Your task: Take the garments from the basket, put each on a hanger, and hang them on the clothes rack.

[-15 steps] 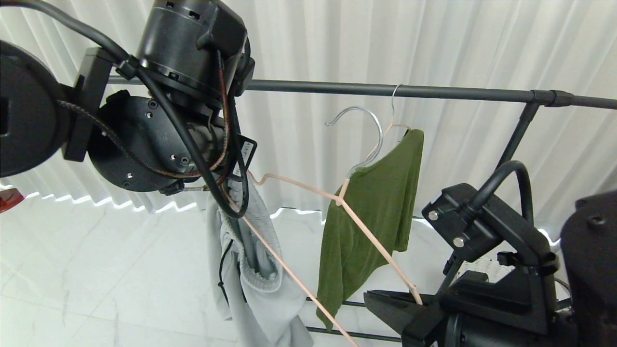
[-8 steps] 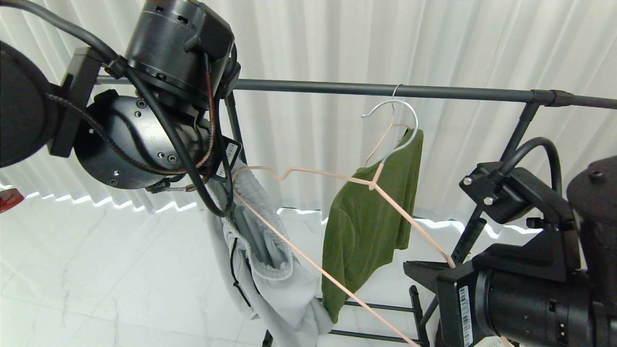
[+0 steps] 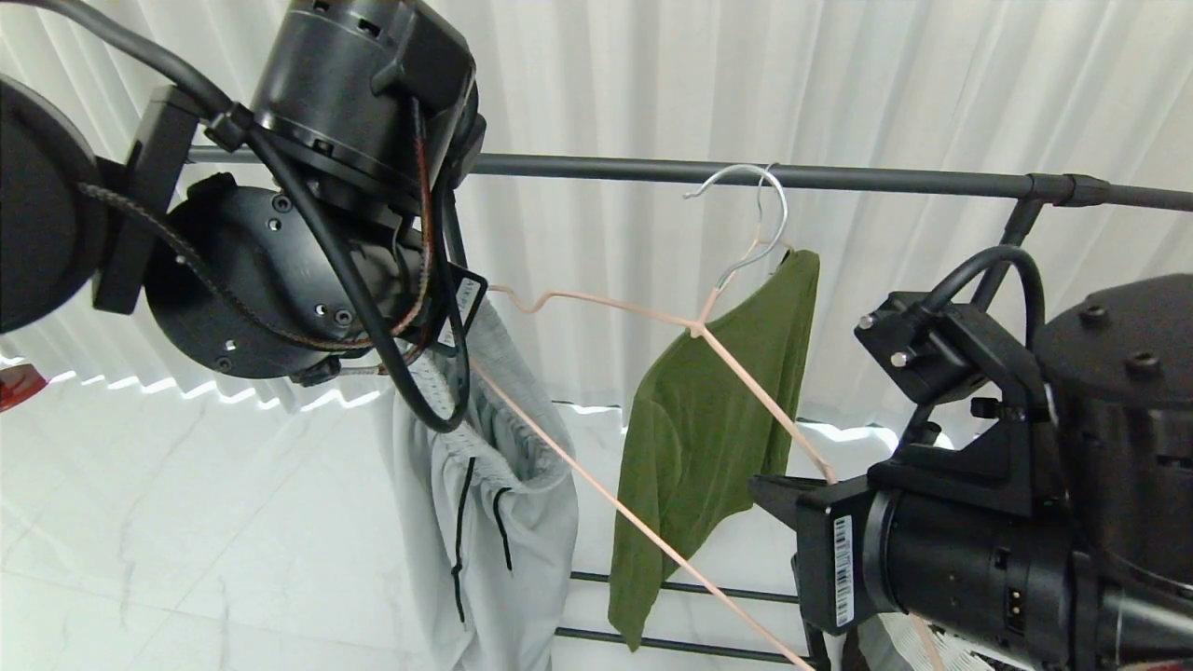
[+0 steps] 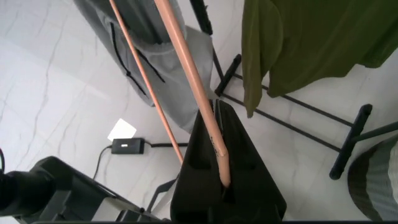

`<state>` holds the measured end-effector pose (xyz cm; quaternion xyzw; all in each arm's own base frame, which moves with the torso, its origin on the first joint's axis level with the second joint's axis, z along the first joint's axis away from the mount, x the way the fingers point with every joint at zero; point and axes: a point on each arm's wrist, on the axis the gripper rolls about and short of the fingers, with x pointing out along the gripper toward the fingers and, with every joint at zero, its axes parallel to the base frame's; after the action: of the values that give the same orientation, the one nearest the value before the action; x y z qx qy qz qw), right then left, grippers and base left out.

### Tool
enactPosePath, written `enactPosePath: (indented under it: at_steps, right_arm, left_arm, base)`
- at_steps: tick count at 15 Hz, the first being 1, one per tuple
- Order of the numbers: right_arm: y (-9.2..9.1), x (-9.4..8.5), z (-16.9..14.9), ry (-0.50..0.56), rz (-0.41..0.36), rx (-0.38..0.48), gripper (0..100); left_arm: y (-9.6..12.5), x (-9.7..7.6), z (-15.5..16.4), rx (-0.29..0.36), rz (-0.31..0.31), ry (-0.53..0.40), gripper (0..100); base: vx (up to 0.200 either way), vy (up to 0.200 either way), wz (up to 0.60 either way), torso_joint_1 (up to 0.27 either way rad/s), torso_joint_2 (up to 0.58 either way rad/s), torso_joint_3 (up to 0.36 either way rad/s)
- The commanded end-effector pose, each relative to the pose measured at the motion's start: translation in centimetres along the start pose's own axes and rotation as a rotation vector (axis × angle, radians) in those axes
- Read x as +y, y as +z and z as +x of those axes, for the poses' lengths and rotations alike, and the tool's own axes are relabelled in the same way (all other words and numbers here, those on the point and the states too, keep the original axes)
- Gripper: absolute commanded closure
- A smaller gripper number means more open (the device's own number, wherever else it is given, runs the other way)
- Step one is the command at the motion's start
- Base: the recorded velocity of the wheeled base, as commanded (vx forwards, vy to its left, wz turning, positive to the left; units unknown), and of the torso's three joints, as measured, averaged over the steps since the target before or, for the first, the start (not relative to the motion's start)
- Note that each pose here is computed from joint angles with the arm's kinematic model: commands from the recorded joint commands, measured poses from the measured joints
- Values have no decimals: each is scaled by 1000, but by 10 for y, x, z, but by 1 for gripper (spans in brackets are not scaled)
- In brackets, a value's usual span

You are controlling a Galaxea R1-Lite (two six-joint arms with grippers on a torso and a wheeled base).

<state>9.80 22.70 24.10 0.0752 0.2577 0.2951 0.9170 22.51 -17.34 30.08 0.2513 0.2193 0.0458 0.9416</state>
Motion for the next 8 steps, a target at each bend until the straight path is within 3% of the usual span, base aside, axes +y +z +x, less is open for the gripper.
enactPosePath:
  at_steps: [1, 5, 8]
  right_arm:
    - [-4, 2, 5, -3, -11, 15, 100]
    - [-13, 3, 2, 9, -37, 45, 100]
    - [-9, 0, 2, -4, -23, 25, 100]
  left_arm:
    - [2, 0, -2, -10, -8, -4, 100]
    - [14, 3, -16, -65, -41, -27, 100]
    - [15, 1, -27, -91, -39, -55, 100]
  base:
    - [0, 0, 0, 0, 0, 0]
    - [0, 0, 0, 0, 0, 0]
    - [0, 0, 0, 0, 0, 0]
